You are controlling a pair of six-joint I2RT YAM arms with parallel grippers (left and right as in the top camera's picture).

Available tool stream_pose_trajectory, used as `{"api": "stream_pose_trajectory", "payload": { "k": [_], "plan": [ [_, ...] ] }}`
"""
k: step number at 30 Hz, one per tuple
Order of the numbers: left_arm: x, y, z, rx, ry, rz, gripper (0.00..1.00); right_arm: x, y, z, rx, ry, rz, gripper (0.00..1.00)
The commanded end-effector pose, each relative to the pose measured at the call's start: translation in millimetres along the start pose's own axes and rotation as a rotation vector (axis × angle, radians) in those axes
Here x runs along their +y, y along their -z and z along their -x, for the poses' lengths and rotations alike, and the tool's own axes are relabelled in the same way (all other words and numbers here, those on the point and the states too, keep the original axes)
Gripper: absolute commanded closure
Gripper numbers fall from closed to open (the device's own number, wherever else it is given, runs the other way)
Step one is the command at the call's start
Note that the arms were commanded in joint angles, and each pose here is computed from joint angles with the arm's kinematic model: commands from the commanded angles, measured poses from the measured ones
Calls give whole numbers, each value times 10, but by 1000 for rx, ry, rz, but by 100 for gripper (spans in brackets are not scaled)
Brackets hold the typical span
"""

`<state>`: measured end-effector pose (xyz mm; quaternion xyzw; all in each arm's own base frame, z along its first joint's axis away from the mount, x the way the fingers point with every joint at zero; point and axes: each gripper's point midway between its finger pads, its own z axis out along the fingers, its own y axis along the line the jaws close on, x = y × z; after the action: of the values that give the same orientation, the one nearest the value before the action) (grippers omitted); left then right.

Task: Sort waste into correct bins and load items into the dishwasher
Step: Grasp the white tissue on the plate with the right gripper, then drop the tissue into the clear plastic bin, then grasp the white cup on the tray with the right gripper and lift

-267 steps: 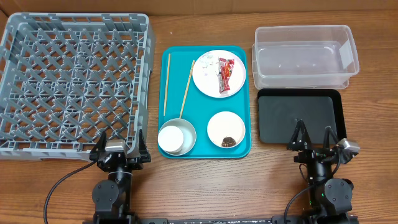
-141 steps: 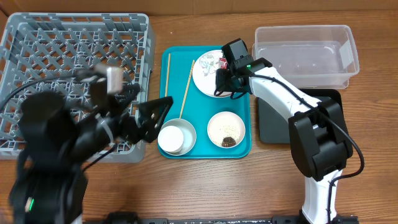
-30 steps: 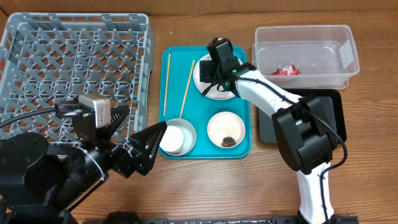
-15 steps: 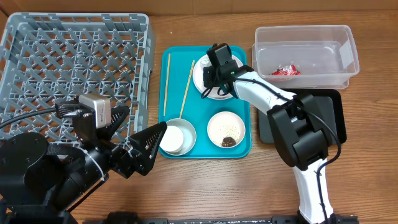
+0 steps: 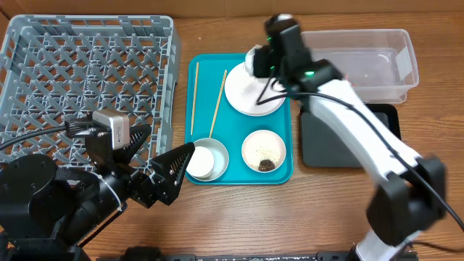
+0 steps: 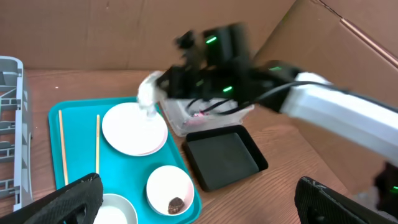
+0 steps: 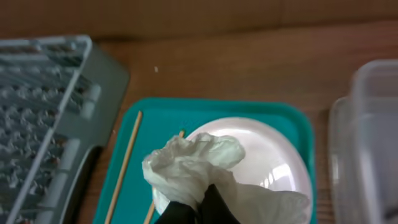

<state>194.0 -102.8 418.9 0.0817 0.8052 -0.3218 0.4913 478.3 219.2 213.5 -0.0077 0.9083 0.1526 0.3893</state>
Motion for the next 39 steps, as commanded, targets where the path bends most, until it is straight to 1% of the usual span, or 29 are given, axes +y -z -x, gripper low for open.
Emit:
{"api": "stream_pose_trajectory", "payload": {
  "k": [1,5,8,11,12,13,14,15,16,18,21,23,26,30,34,39],
  "plan": [
    [-36,44,36,-15,-25,-2,0,-344,179,221,-46,-48,-67,96],
    [-36,44,36,-15,-25,-2,0,-817,277,259,-25,-110,-149,96],
    [-36,44,36,-15,-25,-2,0,-1173,296,196,16,-154,-214,96],
    [-36,44,36,-15,-25,-2,0,-1422,297,80,69,-181,-263,96],
    [-37,44,36,-15,-25,-3,0,-1474,299,21,95,-181,-274,90],
    [-36,44,36,-15,-25,-2,0,-1493,308,-16,112,-181,-277,69],
    [-36,44,36,-15,-25,-2,0,-1498,320,-71,137,-179,-277,55],
    [-37,44,36,-15,-25,-3,0,-1467,359,-91,152,-168,-264,51],
    [-36,44,36,-15,-25,-2,0,-1443,400,-97,159,-160,-254,50],
    [-36,44,36,-15,-25,-2,0,-1363,513,-73,155,-150,-229,50],
    [-36,44,36,-15,-25,-2,0,-1129,766,-8,136,-145,-144,50],
    [-36,44,36,-15,-25,-2,0,-908,969,-7,136,-136,-64,50],
    [-37,44,36,-15,-25,-3,0,-502,1233,-128,177,-107,69,49],
    [-36,44,36,-15,-25,-2,0,-63,1427,-559,321,-41,149,47],
    [-36,44,36,-15,-25,-2,0,278,1414,-1040,455,7,172,48],
    [-36,44,36,-15,-25,-2,0,407,1133,-1592,540,-2,52,50]
  ]
}}
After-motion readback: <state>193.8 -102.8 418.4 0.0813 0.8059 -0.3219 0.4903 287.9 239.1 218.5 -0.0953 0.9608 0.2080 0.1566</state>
